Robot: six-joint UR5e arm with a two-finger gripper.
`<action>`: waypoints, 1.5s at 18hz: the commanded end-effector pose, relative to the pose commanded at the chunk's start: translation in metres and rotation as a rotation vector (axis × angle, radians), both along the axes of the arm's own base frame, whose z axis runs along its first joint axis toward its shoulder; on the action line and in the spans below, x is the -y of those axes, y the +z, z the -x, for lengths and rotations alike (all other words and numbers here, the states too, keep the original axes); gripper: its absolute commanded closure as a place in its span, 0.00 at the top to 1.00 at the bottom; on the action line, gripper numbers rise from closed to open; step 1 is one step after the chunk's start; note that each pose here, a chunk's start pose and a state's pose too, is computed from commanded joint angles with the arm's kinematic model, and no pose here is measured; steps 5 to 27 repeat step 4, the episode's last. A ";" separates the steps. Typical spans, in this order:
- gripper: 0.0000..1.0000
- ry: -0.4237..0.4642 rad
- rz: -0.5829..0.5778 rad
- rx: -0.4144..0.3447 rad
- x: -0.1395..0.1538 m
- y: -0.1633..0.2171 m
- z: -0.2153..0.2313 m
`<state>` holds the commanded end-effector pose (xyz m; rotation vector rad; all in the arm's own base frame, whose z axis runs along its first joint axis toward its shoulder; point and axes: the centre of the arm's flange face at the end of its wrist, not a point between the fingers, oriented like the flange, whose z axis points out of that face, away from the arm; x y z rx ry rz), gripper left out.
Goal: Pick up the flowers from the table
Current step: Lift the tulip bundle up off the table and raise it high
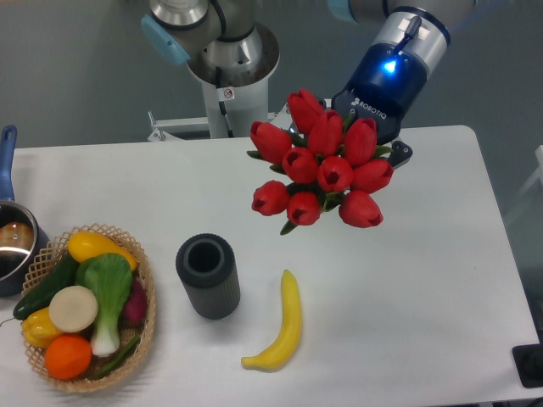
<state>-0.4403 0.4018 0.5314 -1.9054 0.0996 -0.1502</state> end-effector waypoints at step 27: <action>0.33 0.002 -0.001 -0.001 0.001 0.000 0.001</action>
